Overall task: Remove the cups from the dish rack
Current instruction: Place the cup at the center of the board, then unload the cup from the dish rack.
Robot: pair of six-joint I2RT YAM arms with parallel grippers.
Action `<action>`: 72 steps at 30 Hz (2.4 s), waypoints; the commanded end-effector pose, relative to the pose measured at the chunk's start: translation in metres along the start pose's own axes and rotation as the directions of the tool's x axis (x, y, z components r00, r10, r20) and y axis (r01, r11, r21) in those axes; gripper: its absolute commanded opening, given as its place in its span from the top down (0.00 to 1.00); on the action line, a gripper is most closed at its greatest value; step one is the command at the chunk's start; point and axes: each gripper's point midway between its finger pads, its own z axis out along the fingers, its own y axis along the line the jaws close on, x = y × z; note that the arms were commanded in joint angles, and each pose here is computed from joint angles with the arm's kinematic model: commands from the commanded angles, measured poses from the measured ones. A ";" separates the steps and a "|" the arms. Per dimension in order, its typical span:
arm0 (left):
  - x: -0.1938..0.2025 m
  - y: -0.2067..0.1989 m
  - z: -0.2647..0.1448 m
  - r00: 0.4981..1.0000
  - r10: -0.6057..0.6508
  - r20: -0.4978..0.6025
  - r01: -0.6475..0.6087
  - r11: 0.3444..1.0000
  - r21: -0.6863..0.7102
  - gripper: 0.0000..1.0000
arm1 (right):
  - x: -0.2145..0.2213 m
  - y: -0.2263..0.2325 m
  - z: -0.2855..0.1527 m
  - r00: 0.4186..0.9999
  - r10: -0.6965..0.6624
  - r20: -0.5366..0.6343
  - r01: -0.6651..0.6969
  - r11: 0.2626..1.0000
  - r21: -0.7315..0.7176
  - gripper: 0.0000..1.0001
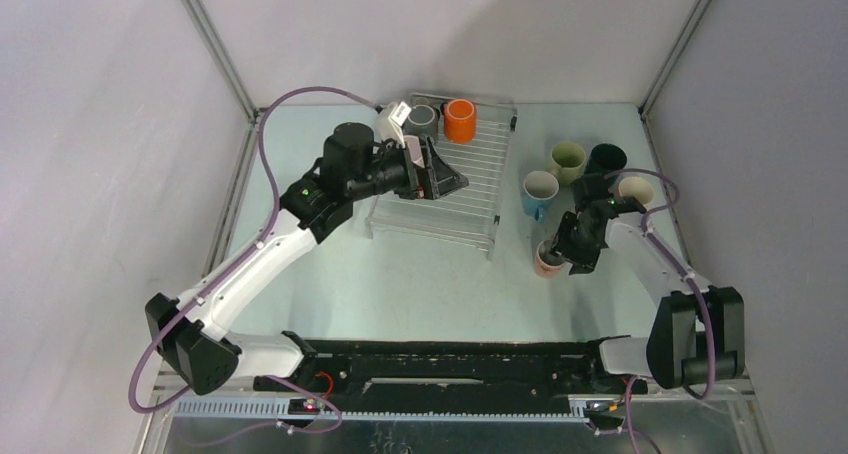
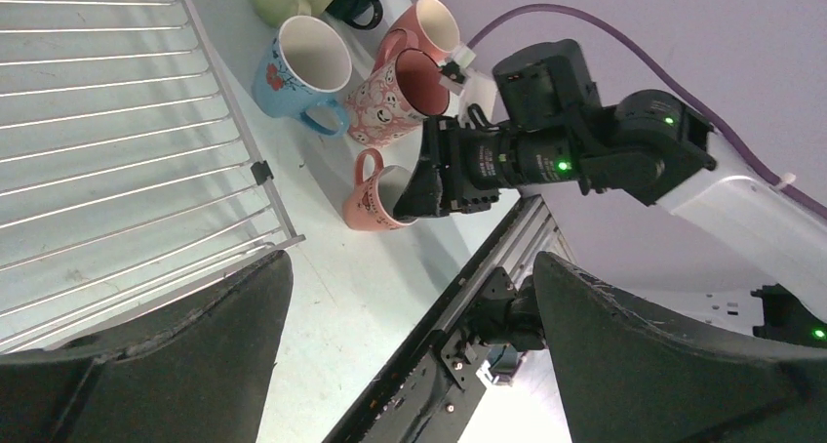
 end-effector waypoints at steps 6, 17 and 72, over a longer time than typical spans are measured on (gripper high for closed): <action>-0.009 0.017 0.002 0.997 0.072 0.017 -0.070 0.993 -0.097 0.00 | -0.010 0.004 -0.057 0.989 -0.008 0.151 0.021 0.996 -0.085 0.35; -0.049 0.089 0.002 0.983 0.180 0.025 -0.148 0.876 -0.459 0.00 | -0.037 0.049 -0.136 0.926 -0.041 0.376 0.158 0.945 -0.286 0.14; -0.062 0.279 0.116 0.954 0.092 -0.287 -0.254 0.759 -0.599 0.00 | -0.045 0.161 -0.163 0.837 -0.222 0.500 0.430 0.832 -0.350 0.01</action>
